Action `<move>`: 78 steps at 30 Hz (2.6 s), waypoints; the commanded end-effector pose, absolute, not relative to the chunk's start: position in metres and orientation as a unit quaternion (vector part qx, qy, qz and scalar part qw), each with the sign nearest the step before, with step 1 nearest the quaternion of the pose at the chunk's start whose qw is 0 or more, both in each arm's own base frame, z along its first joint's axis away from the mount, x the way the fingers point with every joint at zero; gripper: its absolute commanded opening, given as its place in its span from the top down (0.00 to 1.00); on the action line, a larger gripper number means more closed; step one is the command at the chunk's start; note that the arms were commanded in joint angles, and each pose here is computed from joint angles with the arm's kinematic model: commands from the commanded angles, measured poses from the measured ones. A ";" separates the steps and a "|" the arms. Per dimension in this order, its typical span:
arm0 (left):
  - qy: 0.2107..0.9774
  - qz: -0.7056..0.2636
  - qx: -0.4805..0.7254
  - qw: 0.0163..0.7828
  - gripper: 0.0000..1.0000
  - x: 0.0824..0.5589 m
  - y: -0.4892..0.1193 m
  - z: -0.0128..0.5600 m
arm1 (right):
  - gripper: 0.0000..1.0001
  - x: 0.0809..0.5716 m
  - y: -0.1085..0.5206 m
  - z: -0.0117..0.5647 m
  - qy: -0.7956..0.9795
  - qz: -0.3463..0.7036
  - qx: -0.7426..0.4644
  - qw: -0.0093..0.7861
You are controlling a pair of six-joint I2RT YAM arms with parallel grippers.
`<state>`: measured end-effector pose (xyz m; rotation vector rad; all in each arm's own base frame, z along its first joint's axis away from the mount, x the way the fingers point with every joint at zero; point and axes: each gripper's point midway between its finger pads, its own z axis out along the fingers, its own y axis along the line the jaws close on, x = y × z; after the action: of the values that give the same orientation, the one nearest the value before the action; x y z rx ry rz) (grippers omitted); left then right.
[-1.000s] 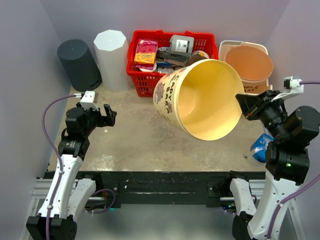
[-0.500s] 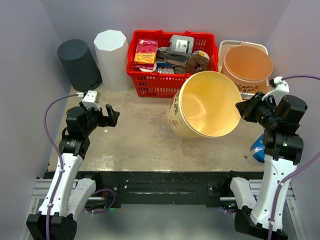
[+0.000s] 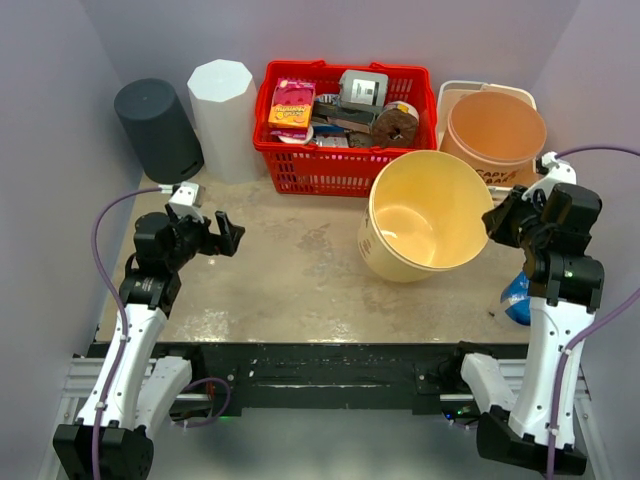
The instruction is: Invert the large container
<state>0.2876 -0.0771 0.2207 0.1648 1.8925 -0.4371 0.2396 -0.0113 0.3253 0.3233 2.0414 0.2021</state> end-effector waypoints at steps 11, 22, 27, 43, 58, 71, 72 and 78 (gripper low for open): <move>0.789 -0.198 0.078 0.576 0.02 0.291 -0.081 0.231 | 1.00 0.264 0.001 0.337 0.856 -0.005 0.124 0.502; 0.789 -0.196 0.078 0.577 0.02 0.290 -0.081 0.232 | 1.00 0.279 0.026 0.333 0.858 -0.075 0.124 0.492; 0.759 -0.262 0.095 0.588 0.02 0.286 -0.102 0.251 | 1.00 0.286 0.041 0.332 0.855 -0.099 0.116 0.496; 0.706 -0.410 0.095 0.569 0.02 0.282 -0.190 0.301 | 1.00 0.297 0.098 0.330 0.842 -0.148 0.062 0.515; 0.738 -0.400 0.108 0.533 0.03 0.287 -0.220 0.264 | 1.00 0.295 0.182 0.304 0.840 -0.180 -0.042 0.510; 0.776 -0.364 0.094 0.506 0.50 0.286 -0.209 0.212 | 1.00 0.280 0.225 0.317 0.838 -0.125 -0.053 0.529; 0.776 -0.367 0.093 0.504 0.52 0.285 -0.210 0.210 | 1.00 0.279 0.229 0.321 0.838 -0.109 -0.051 0.532; 0.786 -0.371 0.092 0.486 0.62 0.285 -0.213 0.191 | 1.00 0.263 0.259 0.316 0.852 -0.020 -0.077 0.517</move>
<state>0.2864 -0.2009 0.1898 0.1761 1.9465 -0.8430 0.2753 0.2208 0.3066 -0.2178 2.0164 -0.3563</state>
